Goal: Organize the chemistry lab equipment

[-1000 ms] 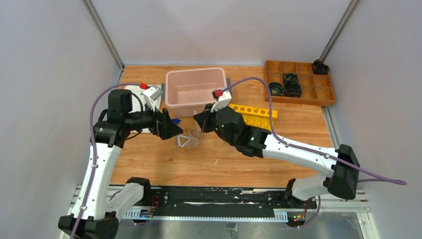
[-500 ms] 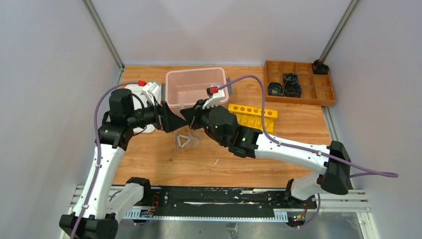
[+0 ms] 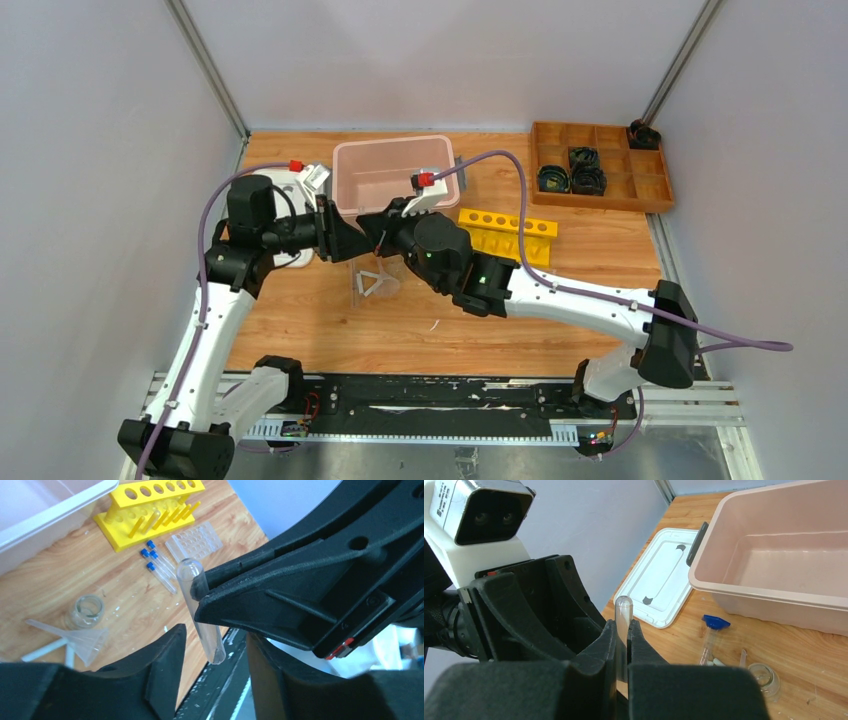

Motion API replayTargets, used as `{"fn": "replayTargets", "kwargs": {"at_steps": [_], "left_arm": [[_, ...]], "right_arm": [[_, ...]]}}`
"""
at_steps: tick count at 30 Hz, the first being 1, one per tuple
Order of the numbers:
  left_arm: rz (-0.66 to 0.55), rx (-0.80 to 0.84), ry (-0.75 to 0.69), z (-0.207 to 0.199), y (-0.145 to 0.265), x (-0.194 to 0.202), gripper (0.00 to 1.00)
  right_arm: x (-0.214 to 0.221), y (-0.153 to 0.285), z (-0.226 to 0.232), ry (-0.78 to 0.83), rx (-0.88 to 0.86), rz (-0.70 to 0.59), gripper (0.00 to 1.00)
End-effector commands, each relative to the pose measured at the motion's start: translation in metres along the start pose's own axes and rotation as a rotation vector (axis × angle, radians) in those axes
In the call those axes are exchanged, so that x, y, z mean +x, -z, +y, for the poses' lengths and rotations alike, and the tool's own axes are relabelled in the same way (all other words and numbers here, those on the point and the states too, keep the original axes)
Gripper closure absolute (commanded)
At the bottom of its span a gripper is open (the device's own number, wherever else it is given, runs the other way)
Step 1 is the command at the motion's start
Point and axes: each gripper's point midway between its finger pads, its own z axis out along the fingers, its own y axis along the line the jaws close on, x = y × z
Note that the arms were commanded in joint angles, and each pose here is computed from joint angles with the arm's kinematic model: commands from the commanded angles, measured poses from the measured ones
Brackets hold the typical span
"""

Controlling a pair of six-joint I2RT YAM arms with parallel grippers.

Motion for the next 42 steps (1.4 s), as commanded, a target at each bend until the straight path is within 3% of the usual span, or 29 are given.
{"fn": "replayTargets", "kwargs": {"at_steps": [1, 7, 12, 16, 19, 23, 31, 38, 42], "left_arm": [[0.008, 0.045, -0.036, -0.009, 0.000, -0.002, 0.65], [0.025, 0.048, -0.072, -0.011, 0.003, 0.000, 0.86], [0.077, 0.038, -0.167, -0.009, 0.008, 0.009, 0.94], [0.126, 0.058, -0.336, -0.009, 0.016, 0.023, 1.00], [0.154, 0.075, -0.457, -0.015, 0.022, 0.034, 1.00], [0.161, 0.056, -0.506, -0.014, 0.023, 0.036, 1.00], [0.183, 0.020, -0.516, -0.006, 0.021, 0.038, 1.00], [0.186, 0.006, -0.522, -0.003, 0.020, 0.038, 1.00], [0.185, 0.007, -0.527, -0.004, 0.021, 0.037, 1.00]], "right_arm": [[-0.018, 0.001, 0.013, -0.026, -0.015, -0.065, 1.00], [-0.016, 0.001, 0.012, -0.013, -0.013, -0.054, 0.99], [-0.013, 0.001, -0.007, 0.039, 0.075, 0.094, 0.62], [-0.002, 0.006, -0.016, 0.027, 0.051, 0.272, 0.53], [0.006, 0.011, -0.008, 0.026, -0.027, 0.388, 0.52], [0.011, 0.024, 0.014, 0.042, -0.149, 0.481, 0.50], [0.011, 0.029, 0.025, 0.040, -0.206, 0.512, 0.51], [0.029, 0.029, 0.027, 0.032, -0.228, 0.594, 0.57], [0.033, 0.030, 0.023, 0.026, -0.219, 0.613, 0.67]]}}
